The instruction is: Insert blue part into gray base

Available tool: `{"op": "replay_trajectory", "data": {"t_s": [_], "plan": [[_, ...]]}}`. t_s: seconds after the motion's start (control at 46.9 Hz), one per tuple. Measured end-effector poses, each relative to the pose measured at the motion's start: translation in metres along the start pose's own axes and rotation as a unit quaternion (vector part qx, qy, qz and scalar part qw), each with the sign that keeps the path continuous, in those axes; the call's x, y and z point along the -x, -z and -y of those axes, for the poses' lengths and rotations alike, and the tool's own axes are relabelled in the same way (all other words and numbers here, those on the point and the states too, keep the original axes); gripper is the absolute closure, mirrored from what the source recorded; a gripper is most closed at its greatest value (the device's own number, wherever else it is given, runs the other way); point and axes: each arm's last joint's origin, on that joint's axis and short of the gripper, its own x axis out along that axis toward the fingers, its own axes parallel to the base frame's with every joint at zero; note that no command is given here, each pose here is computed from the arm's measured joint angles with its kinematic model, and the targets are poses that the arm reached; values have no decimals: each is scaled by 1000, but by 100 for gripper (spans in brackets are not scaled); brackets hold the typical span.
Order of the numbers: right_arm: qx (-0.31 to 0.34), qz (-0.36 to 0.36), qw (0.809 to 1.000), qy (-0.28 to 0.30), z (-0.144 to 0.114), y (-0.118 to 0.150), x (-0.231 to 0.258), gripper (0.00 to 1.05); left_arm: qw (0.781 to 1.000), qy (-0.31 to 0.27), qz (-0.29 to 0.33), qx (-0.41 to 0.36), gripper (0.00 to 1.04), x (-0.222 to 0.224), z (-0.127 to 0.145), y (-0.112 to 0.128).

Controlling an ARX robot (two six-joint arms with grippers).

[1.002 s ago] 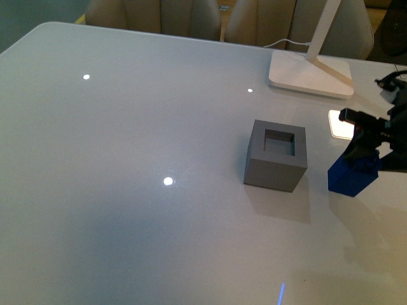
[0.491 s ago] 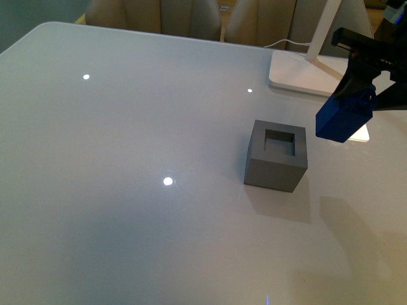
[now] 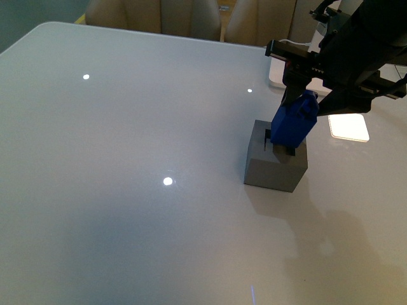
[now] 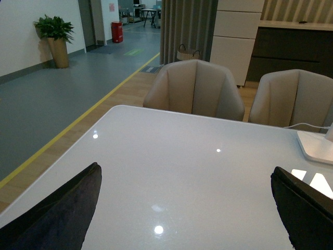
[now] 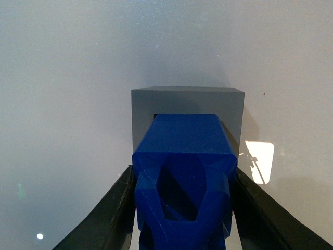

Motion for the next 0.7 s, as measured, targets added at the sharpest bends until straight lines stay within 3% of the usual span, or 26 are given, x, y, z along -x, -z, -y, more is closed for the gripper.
{"op": "replay_trajectory", "data": {"t_s": [0.704], "plan": [[4,-21,1000,5,-4,5,-13,61,1000,0,0,0,7,0,0,0]]}}
